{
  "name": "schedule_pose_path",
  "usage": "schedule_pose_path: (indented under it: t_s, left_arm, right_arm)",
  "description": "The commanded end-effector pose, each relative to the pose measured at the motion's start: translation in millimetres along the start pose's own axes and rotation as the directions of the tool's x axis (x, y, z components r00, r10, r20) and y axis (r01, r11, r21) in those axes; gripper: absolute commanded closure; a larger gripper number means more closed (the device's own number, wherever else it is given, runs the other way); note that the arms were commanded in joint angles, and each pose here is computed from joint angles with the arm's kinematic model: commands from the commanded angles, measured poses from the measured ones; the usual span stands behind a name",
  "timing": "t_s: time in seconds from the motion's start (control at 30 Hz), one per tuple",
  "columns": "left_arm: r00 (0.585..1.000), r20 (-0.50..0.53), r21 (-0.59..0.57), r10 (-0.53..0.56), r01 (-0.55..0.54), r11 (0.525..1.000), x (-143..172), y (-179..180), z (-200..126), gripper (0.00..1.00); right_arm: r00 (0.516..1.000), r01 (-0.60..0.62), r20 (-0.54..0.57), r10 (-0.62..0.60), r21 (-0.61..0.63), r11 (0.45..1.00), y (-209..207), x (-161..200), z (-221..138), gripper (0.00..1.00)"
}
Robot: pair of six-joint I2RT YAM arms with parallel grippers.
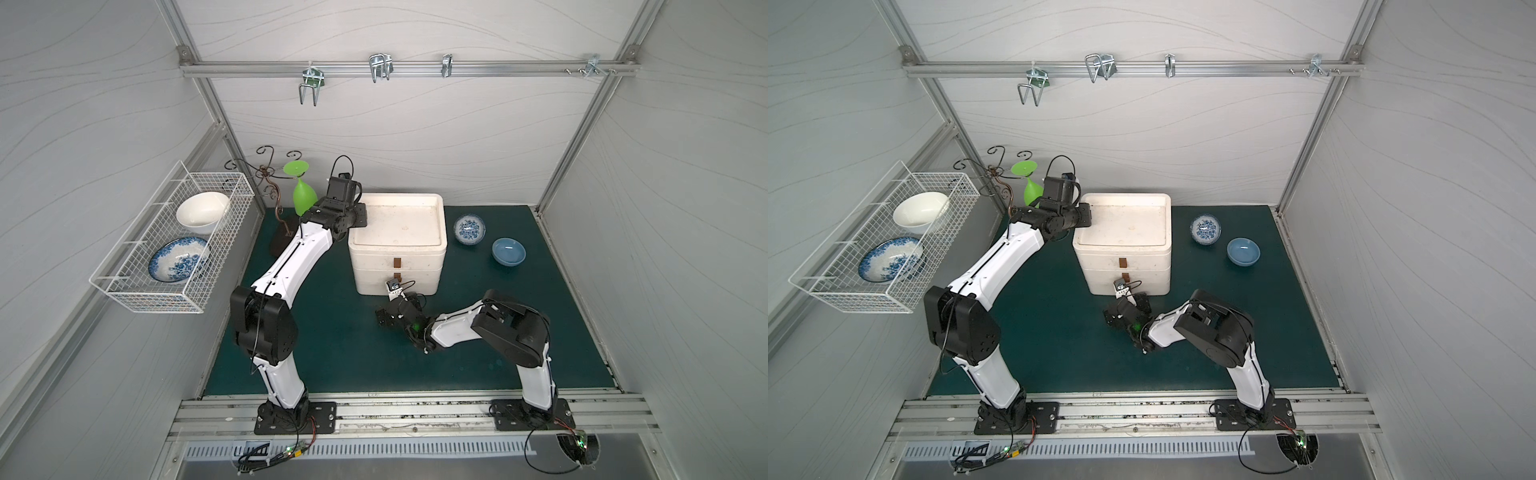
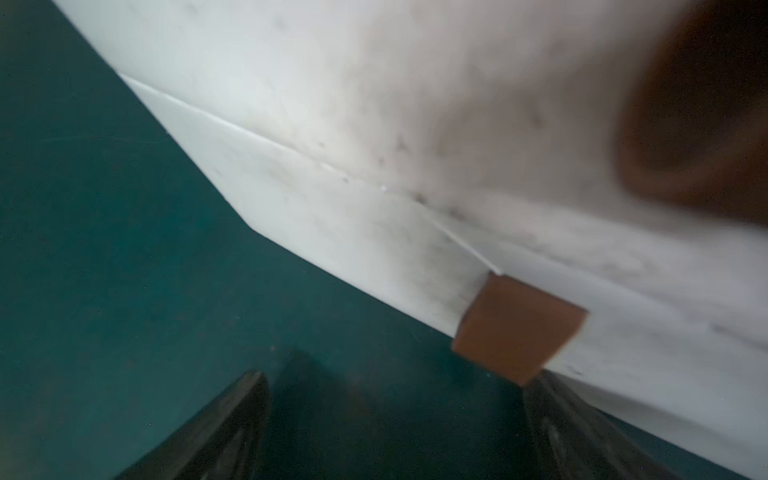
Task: Put the paint cans in the drawer according to color
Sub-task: Close the drawer of the storage box, then reset both arms
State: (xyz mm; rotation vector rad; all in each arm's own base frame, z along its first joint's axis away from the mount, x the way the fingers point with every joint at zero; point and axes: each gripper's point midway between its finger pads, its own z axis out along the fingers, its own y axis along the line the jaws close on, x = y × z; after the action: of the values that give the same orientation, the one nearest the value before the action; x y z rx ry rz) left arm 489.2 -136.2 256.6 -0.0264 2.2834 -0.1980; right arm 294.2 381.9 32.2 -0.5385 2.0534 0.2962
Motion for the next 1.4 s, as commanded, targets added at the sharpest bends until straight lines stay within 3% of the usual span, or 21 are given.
schedule_pose_path:
  t_s: [0.0, 0.17, 0.3, 0.47, 0.63, 0.7, 0.73, 0.77, 0.93, 1.07, 1.27, 1.37]
  left_arm:
    - [0.980, -0.181, 0.105, -0.085, 0.105, 0.989, 39, -13, 8, 0.93]
    - [0.976, -0.189, 0.101, -0.105, 0.126, 0.987, 40, -10, 12, 0.85]
    - [0.977, -0.182, 0.090, -0.111, 0.129, 0.988, 39, -8, 11, 0.75]
    - [0.978, -0.175, 0.077, -0.112, 0.127, 0.989, 38, -5, 10, 0.71]
    - [0.981, -0.155, 0.070, -0.115, 0.127, 0.989, 34, -4, 6, 0.67]
    - [0.982, -0.148, 0.065, -0.115, 0.126, 0.990, 33, -3, 4, 0.56]
    - [0.983, -0.145, 0.066, -0.112, 0.122, 0.990, 32, -2, 4, 0.25]
    - [0.984, -0.142, 0.060, -0.110, 0.119, 0.991, 32, -1, 3, 0.00]
    - [0.989, -0.104, 0.062, -0.101, 0.108, 0.992, 21, -1, -9, 0.00]
    - [0.995, -0.037, 0.101, -0.090, 0.093, 0.991, 5, -6, -34, 0.00]
    - [0.988, 0.157, 0.184, 0.001, -0.031, 0.982, -20, -25, -88, 0.00]
    - [0.955, 0.286, 0.175, 0.075, -0.129, 0.976, -24, -34, -112, 0.00]
  right_arm:
    - [0.993, 0.007, 0.116, -0.010, 0.023, 1.000, -5, -36, -30, 0.01]
    - [0.963, 0.117, 0.241, -0.117, 0.014, 0.993, 12, -67, -101, 0.01]
    - [0.931, 0.122, 0.346, -0.115, 0.004, 0.993, 9, -99, -166, 0.01]
    - [0.916, 0.056, 0.397, -0.053, 0.005, 0.998, -35, -122, -229, 0.01]
    - [0.902, -0.064, 0.430, 0.037, 0.048, 0.997, -104, -116, -281, 0.01]
    - [0.892, -0.117, 0.445, 0.077, 0.061, 0.991, -129, -106, -295, 0.01]
    - [0.886, -0.141, 0.455, 0.092, 0.074, 0.987, -141, -101, -301, 0.01]
    - [0.884, -0.157, 0.456, 0.100, 0.089, 0.984, -152, -94, -305, 0.01]
    - [0.873, -0.250, 0.465, 0.148, 0.167, 0.954, -195, -73, -318, 0.01]
    - [0.887, -0.242, 0.445, 0.121, 0.226, 0.943, -203, -66, -310, 0.01]
    - [0.958, -0.151, 0.279, 0.065, 0.298, 0.942, -197, -58, -255, 0.01]
    - [0.967, -0.232, 0.187, 0.176, 0.341, 0.911, -216, -47, -223, 0.01]
